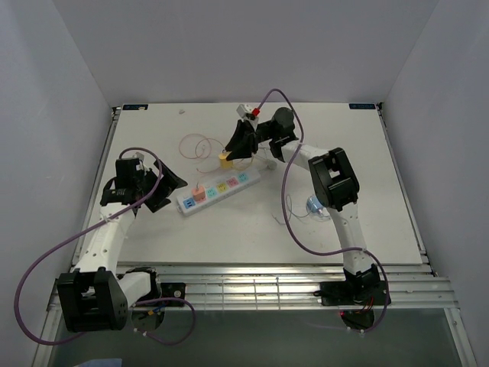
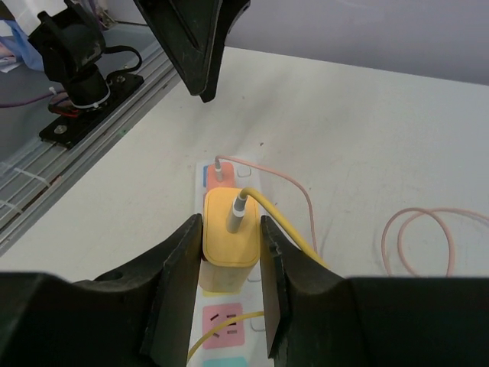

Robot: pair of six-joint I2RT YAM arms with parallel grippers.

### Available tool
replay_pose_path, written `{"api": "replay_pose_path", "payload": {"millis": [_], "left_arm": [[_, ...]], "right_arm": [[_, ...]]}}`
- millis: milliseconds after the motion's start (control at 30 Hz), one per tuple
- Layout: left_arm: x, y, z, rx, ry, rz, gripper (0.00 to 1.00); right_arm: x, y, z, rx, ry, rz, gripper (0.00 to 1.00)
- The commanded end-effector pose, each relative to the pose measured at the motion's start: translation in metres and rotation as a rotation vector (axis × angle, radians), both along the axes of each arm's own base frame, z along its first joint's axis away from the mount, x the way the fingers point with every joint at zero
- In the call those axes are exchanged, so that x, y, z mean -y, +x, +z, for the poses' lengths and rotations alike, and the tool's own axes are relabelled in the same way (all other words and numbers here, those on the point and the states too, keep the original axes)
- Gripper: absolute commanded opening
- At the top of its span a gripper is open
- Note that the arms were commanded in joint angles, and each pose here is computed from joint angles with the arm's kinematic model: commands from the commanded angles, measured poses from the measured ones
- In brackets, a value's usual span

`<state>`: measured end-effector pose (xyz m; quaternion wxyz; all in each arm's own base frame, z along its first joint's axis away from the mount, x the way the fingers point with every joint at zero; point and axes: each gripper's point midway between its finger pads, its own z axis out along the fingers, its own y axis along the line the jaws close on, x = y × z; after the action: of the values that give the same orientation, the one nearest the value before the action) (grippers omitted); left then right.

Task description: Insert the plug

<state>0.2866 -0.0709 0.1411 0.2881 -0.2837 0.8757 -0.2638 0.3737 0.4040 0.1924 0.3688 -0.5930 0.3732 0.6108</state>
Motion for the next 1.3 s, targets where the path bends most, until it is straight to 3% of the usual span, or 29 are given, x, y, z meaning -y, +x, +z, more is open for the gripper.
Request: {"api": "replay_pose_path", "payload": {"millis": [0,67,100,133,233,333,600,733,867,1033,1267], "left_arm": [[0.002,0.002,0.004,0.041,-0.010,-0.013,0.98],[0.001,0.001,0.005,0.046,-0.009,-0.011,0.98],[0.002,0.000,0.005,0.047,-0.008,-0.011,0.98],[0.001,-0.001,0.004,0.047,-0.005,-0.008,0.98],[0.000,-0.003,0.003,0.048,-0.001,-0.006,0.98],[-0.001,-0.003,0.002,0.044,0.006,0.000,0.98],[-0.002,-0.002,0.001,0.042,0.013,0.001,0.98],[-0.004,-0.003,-0.004,0.029,0.017,0.008,0.98],[-0.004,-0.004,-0.009,0.012,0.018,0.010,0.98],[-0.004,-0.002,-0.013,0.002,0.016,0.007,0.98],[-0.002,-0.002,-0.017,-0.004,0.005,0.003,0.98]], "right_arm": [[0.005,0.002,0.043,0.081,0.050,-0.057,0.08],[0.003,0.004,0.040,0.077,0.041,-0.087,0.08],[-0.001,0.015,0.047,0.213,0.093,-0.135,0.08],[-0.002,0.017,0.035,0.150,0.013,-0.170,0.08],[-0.015,0.023,0.026,0.292,-0.061,-0.231,0.08],[-0.013,0.029,0.036,0.306,-0.024,-0.216,0.08],[-0.023,0.063,0.093,0.643,0.054,-0.330,0.08],[-0.030,0.067,0.080,0.648,0.077,-0.298,0.08],[-0.034,0.063,0.036,0.619,0.050,-0.251,0.08],[-0.042,0.041,-0.027,0.665,-0.075,-0.204,0.08],[-0.036,0.023,-0.038,0.615,-0.077,-0.152,0.08]]}}
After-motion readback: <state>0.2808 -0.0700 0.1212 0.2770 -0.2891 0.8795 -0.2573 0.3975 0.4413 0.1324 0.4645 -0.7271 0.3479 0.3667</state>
